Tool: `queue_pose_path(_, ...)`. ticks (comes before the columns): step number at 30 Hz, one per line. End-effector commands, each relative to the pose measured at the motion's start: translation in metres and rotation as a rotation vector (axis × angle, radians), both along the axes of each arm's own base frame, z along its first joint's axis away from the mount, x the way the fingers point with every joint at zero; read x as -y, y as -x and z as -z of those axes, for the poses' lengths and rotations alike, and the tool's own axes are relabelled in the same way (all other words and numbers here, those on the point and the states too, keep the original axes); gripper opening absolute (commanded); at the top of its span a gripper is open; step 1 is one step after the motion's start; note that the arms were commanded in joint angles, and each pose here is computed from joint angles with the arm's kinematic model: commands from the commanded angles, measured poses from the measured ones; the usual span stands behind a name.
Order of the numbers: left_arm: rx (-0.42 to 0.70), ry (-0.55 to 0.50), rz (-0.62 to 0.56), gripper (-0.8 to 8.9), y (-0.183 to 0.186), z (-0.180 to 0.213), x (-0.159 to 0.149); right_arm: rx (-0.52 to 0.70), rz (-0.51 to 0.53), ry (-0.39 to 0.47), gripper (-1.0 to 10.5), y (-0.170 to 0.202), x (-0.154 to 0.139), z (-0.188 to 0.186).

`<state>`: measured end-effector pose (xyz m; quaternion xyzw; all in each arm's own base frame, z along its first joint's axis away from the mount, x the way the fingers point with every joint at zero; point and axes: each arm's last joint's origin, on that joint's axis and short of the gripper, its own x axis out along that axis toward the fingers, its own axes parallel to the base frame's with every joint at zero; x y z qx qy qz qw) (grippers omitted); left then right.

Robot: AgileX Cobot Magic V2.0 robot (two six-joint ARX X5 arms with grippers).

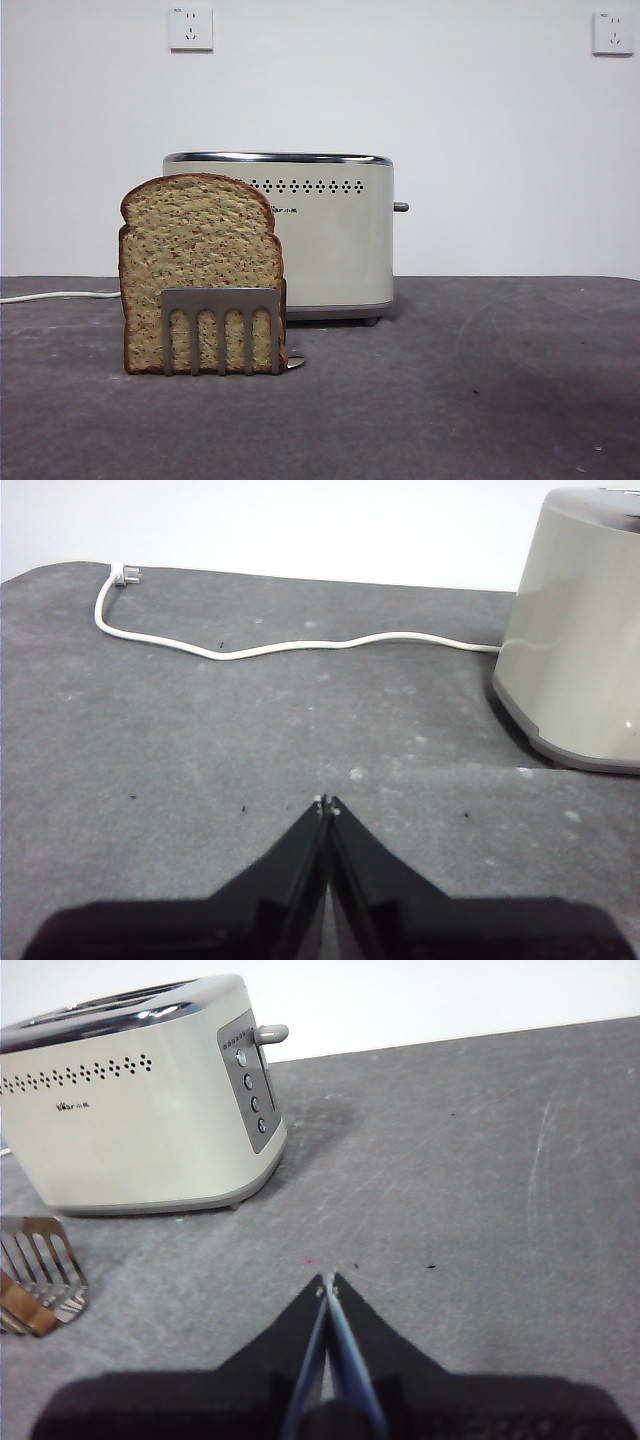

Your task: Pick up a slice of bread from the rack,put the bread on the toaster,press the button

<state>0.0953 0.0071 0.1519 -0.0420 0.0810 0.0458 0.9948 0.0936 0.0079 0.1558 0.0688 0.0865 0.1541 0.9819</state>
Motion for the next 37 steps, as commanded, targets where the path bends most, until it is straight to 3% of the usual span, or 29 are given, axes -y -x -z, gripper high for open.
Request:
queue_pose_path(1, 0.004, 0.012, 0.028, -0.03, -0.001, 0.003, 0.001, -0.056, 0.015, -0.12, 0.0, -0.001, 0.0, 0.005)
queue_pose_path(10, 0.025, 0.179, 0.123, -0.08, 0.001, -0.007, 0.005, -0.082, 0.037, -0.276, -0.1, 0.001, 0.0, -0.004)
queue_pose_path(18, 0.114, 0.208, 0.273, -0.08, 0.013, -0.064, 0.009, -0.033, 0.024, -0.288, -0.1, 0.004, -0.001, -0.05)
queue_pose_path(21, 0.127, 0.202, 0.367, -0.08, 0.015, -0.089, 0.012, -0.044, -0.048, -0.263, -0.1, 0.001, -0.002, -0.072)
queue_pose_path(27, 0.043, 0.141, 0.675, -0.08, 0.012, -0.131, 0.02, -0.129, -0.224, -0.16, -0.1, -0.004, -0.007, -0.119)
queue_pose_path(31, -0.005, 0.082, 0.856, -0.09, 0.01, -0.155, 0.023, -0.192, -0.28, -0.026, -0.1, -0.008, -0.008, -0.15)
queue_pose_path(37, -0.044, -0.015, 0.962, -0.09, 0.013, -0.18, 0.025, -0.257, -0.362, 0.113, -0.1, -0.01, -0.011, -0.183)
